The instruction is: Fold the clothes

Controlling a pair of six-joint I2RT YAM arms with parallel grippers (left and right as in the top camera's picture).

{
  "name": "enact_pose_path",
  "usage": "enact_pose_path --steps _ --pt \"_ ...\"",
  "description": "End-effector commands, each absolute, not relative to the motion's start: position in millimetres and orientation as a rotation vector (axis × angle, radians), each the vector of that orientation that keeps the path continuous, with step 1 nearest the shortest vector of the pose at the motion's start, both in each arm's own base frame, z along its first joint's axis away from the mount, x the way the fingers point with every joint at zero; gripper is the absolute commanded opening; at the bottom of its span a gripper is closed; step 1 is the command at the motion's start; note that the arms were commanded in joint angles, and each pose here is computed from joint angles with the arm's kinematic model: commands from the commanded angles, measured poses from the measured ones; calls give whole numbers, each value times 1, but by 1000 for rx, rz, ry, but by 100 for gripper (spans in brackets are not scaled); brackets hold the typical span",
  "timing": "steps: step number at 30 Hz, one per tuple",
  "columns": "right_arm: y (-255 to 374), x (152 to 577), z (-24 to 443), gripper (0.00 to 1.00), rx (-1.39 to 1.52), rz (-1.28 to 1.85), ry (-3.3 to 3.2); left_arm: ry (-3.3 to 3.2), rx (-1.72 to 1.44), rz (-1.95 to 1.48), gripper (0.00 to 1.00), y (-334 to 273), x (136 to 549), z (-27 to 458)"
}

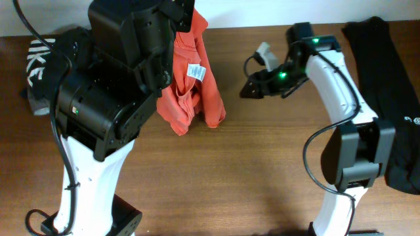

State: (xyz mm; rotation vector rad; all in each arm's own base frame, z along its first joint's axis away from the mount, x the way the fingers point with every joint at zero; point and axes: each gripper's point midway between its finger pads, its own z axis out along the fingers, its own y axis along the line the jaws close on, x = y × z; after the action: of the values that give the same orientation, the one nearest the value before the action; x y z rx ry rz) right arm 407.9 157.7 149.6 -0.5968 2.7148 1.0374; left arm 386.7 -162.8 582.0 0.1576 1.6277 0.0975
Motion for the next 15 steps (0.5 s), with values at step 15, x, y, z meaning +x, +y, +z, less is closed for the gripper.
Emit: enact_pose_path --steps 15 --pt "259 423 75 75 -590 483 2684 1642 176 155 0 -151 379 582"
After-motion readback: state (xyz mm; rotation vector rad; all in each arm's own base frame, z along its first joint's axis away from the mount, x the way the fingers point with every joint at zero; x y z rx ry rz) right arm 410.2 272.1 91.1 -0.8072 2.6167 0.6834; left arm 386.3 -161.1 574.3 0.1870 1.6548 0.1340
